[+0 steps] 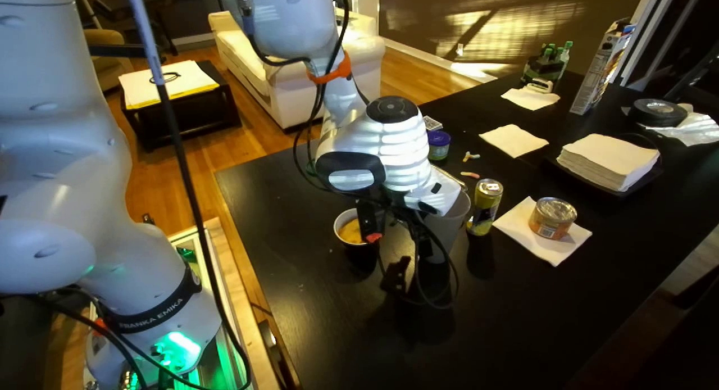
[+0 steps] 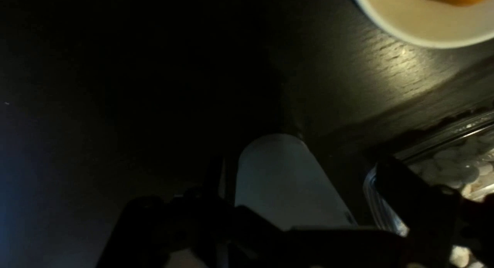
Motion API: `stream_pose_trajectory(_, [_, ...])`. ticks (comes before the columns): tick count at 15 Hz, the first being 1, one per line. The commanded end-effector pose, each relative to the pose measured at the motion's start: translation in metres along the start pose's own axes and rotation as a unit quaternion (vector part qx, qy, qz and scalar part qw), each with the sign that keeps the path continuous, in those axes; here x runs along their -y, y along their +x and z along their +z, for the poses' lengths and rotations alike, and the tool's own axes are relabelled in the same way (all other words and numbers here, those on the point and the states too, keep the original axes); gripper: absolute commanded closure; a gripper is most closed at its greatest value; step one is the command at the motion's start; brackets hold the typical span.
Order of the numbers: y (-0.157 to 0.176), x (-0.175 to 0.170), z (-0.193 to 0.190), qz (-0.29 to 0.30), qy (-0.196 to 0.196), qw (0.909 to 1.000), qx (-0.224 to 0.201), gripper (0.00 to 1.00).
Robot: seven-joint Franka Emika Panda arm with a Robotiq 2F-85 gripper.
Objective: Use the grey cup to get some of the contents of the clear lunchbox
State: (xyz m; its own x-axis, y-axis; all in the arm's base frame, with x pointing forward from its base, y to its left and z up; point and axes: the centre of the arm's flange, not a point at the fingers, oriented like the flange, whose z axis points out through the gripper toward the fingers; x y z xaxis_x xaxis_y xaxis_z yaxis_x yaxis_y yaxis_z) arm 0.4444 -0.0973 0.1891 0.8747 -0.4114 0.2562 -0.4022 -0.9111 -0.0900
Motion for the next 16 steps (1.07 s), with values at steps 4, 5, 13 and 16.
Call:
stream_pose_trajectory(4, [0.000,-0.011,0.028,0.003,0.005,0.9999,-0.013,0.00])
stream_pose_trajectory(5, [0.001,-0.011,0.029,0.003,0.005,0.9998,-0.017,0.00])
stream_pose_trajectory(13, [0.003,-0.015,0.000,0.000,-0.014,0.9982,-0.057,0.00])
stream_pose_trajectory(16, [0.005,-0.019,-0.012,-0.005,-0.019,0.9972,-0.073,0.00])
